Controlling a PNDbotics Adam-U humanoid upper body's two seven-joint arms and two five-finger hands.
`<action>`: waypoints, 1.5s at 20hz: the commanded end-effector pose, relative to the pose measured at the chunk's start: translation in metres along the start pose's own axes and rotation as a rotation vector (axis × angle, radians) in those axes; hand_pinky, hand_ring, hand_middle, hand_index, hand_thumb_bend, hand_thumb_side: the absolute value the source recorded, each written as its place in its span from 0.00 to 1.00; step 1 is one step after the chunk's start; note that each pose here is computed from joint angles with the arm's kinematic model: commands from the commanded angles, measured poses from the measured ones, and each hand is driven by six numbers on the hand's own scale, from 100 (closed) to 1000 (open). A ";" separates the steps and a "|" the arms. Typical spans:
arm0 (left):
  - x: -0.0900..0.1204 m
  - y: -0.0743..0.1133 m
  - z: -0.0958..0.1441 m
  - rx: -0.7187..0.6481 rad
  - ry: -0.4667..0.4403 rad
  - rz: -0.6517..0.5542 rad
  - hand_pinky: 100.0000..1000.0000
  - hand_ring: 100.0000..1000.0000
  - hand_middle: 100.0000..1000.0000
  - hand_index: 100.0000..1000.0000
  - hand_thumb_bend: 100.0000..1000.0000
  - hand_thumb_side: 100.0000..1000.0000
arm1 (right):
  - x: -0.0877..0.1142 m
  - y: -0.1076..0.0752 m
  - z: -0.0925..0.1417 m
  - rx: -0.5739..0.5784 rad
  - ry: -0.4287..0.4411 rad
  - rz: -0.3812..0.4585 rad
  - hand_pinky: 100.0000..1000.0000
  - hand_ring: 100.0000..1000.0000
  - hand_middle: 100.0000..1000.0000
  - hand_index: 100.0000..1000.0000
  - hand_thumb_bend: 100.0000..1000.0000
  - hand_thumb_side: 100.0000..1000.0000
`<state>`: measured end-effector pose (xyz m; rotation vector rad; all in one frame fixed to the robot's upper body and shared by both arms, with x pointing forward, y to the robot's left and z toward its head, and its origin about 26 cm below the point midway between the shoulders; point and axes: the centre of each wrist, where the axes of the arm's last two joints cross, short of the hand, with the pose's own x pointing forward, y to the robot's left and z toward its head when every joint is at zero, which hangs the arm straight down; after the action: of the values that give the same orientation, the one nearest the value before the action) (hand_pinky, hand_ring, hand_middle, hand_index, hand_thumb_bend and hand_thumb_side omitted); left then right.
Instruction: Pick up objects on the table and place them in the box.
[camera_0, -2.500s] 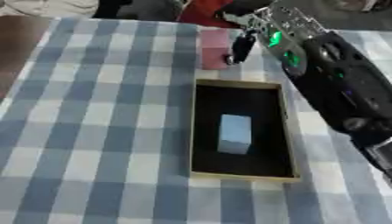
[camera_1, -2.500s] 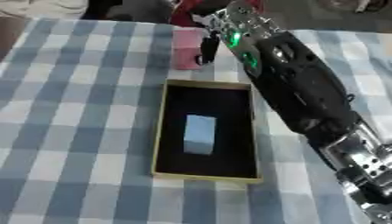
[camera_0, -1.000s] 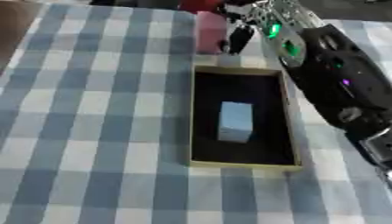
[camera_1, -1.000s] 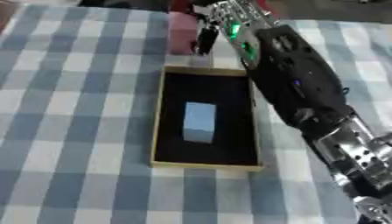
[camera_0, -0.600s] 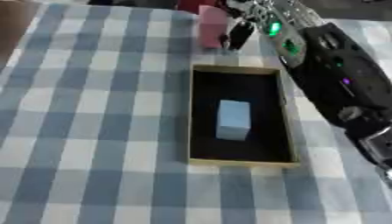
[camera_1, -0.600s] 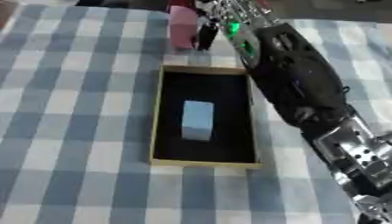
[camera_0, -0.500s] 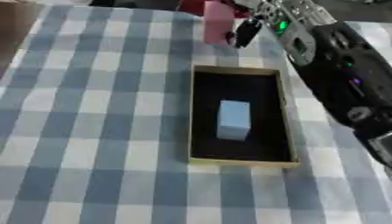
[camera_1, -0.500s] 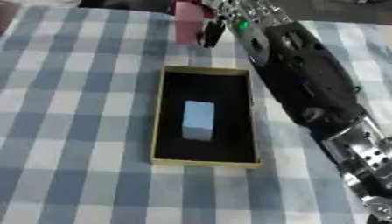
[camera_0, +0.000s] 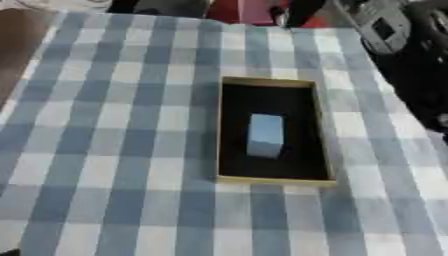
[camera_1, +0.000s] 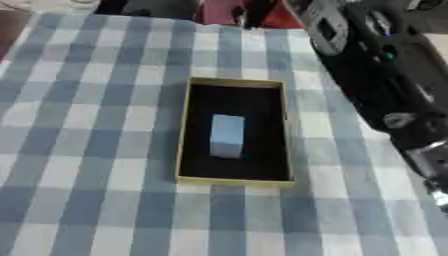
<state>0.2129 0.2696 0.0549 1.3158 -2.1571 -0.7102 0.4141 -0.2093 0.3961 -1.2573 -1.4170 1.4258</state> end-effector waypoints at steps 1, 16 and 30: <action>-0.004 0.007 0.000 0.001 -0.010 -0.005 0.63 0.60 0.45 0.62 0.00 0.42 | -0.008 -0.017 0.022 -0.051 -0.028 0.037 0.84 0.77 0.56 0.71 0.00 0.00; -0.006 0.008 0.002 -0.001 -0.003 0.022 0.63 0.61 0.45 0.62 0.00 0.43 | -0.011 0.032 0.091 -0.003 -0.210 0.122 0.80 0.73 0.54 0.70 0.00 0.00; -0.002 0.005 -0.001 -0.016 0.001 0.052 0.63 0.60 0.45 0.62 0.00 0.43 | 0.015 0.060 0.127 0.090 -0.108 0.130 0.78 0.73 0.54 0.69 0.00 0.00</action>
<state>0.2113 0.2720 0.0539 1.2454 -2.1588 -0.6946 0.3006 -0.2312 0.3150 -1.1960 -1.3521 1.6593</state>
